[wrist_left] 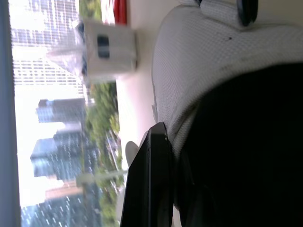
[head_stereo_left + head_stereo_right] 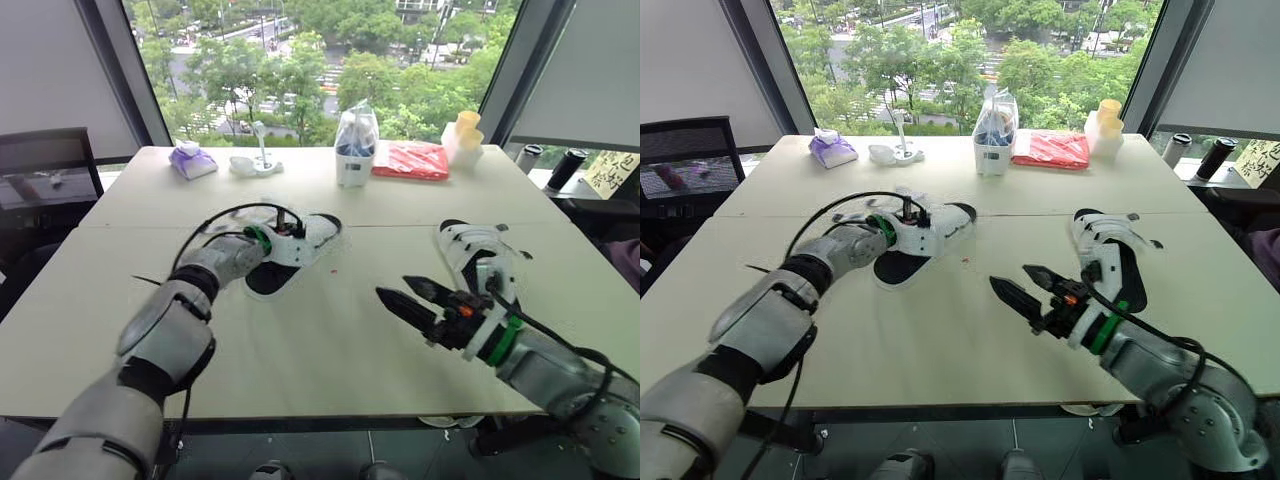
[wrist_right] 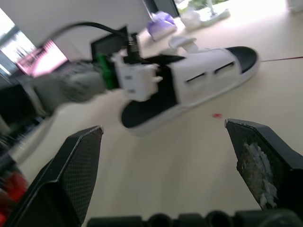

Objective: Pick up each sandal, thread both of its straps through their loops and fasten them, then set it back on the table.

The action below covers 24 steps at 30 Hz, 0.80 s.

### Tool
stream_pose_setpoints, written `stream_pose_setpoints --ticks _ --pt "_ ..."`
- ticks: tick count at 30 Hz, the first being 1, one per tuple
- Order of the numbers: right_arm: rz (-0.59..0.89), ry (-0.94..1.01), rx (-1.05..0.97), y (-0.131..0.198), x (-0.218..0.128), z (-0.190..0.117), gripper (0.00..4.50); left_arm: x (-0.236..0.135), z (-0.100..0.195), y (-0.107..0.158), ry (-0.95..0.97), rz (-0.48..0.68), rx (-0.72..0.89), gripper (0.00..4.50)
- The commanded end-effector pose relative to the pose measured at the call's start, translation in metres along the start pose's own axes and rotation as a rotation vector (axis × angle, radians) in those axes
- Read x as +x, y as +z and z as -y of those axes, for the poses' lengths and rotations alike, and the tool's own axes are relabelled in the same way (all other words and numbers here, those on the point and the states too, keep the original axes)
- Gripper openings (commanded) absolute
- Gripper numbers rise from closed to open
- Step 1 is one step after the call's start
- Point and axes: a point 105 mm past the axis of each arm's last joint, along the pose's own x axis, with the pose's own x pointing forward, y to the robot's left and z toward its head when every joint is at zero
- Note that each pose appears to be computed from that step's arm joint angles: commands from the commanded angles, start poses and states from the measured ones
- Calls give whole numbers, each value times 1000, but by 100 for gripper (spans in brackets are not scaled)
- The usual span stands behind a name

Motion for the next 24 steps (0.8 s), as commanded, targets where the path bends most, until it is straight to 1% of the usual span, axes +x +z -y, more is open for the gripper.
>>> stream_pose_setpoints --ticks 1,4,7,10,13,14,15,16,17,18,22,23,24 --pt "-8 -1 -103 13 -12 17 450 -12 -9 34 11 265 137 3" --pt "-65 61 -139 14 -14 19 450 -27 -9 57 32 447 159 3" --pt "-123 105 -174 13 -15 22 450 -41 -8 80 57 606 128 3" --pt "-172 146 -186 11 -16 23 450 -48 -18 96 123 702 99 3" --pt "-223 184 -200 5 -20 23 450 -49 -21 106 169 753 65 3" --pt "-237 190 -210 3 -21 24 396 -48 -20 108 165 758 59 0" --pt "-252 197 -224 0 -22 25 375 -46 -16 109 150 757 57 0" --pt "-265 201 -241 -3 -22 26 331 -44 -13 110 139 753 54 0" --pt "-273 205 -256 -5 -22 27 271 -43 -11 110 134 748 49 0" --pt "-280 211 -274 -9 -20 28 230 -41 -9 109 133 736 45 0" --pt "-287 207 -364 -18 -4 35 19 -36 -5 108 138 704 30 0" --pt "-290 215 -379 -20 0 35 9 -35 -4 108 138 701 27 0" --pt "-299 232 -389 -23 2 34 9 -35 -3 108 136 701 27 0"
